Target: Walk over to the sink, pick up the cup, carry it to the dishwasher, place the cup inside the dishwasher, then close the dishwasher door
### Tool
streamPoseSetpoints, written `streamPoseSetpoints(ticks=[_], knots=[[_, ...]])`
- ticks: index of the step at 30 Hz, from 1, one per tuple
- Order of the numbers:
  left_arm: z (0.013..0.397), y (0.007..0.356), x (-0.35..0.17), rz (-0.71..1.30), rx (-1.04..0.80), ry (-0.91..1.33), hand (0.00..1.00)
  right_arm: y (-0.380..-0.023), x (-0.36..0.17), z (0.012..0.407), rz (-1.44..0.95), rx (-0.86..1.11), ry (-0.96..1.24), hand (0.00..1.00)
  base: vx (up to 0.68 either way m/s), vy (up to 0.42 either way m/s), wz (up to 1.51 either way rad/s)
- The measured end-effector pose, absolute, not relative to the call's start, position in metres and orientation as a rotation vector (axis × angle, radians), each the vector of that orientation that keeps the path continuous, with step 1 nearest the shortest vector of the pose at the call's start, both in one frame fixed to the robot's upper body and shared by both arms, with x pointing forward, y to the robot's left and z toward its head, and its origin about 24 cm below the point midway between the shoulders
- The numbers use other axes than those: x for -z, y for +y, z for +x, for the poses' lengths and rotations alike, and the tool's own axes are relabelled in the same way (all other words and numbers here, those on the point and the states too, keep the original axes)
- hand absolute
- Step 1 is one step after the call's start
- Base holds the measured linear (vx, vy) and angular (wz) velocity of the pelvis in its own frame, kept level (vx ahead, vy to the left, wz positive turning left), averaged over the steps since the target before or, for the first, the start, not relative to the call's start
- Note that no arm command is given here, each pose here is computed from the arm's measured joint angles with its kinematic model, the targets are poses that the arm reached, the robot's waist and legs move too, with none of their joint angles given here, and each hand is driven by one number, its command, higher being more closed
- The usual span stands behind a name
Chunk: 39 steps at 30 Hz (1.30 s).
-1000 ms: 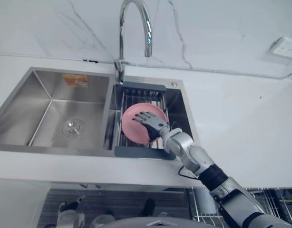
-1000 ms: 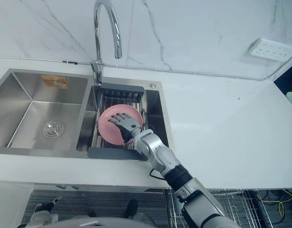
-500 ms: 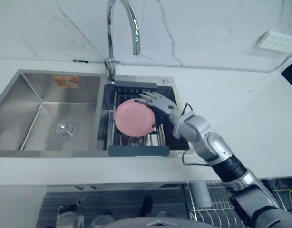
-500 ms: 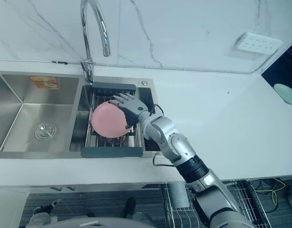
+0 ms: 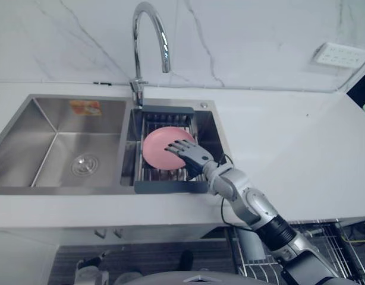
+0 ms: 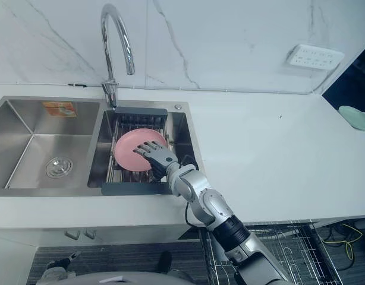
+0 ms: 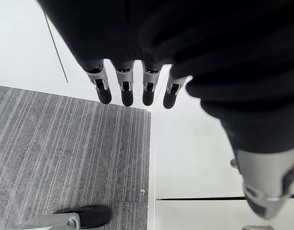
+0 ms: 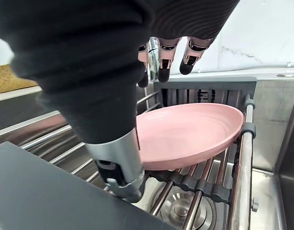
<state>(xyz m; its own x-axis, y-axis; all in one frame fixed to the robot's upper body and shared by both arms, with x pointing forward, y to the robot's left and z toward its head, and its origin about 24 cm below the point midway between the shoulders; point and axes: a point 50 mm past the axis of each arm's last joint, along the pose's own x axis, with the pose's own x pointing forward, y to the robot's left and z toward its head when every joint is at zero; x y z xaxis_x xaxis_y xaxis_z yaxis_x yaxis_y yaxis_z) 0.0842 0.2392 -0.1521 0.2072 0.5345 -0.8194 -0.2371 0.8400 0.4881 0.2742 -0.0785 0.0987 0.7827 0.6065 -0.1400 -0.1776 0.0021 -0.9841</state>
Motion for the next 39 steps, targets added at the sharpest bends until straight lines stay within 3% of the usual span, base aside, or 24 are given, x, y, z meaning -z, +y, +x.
streamPoseSetpoints(ticks=[15, 29, 39], knots=[[0.079, 0.240, 0.153, 0.279, -0.549, 1.267, 0.00, -0.084, -0.102, 0.275, -1.517, -0.605, -0.383, 0.00, 0.00, 0.045, 0.01], [0.092, 0.245, 0.147, 0.286, -0.553, 1.216, 0.00, -0.098, -0.065, 0.288, -1.594, -0.656, -0.188, 0.00, 0.01, 0.015, 0.01], [0.092, 0.245, 0.147, 0.288, -0.554, 1.213, 0.00, -0.094, -0.049, 0.294, -1.603, -0.675, -0.170, 0.00, 0.01, 0.037, 0.01]])
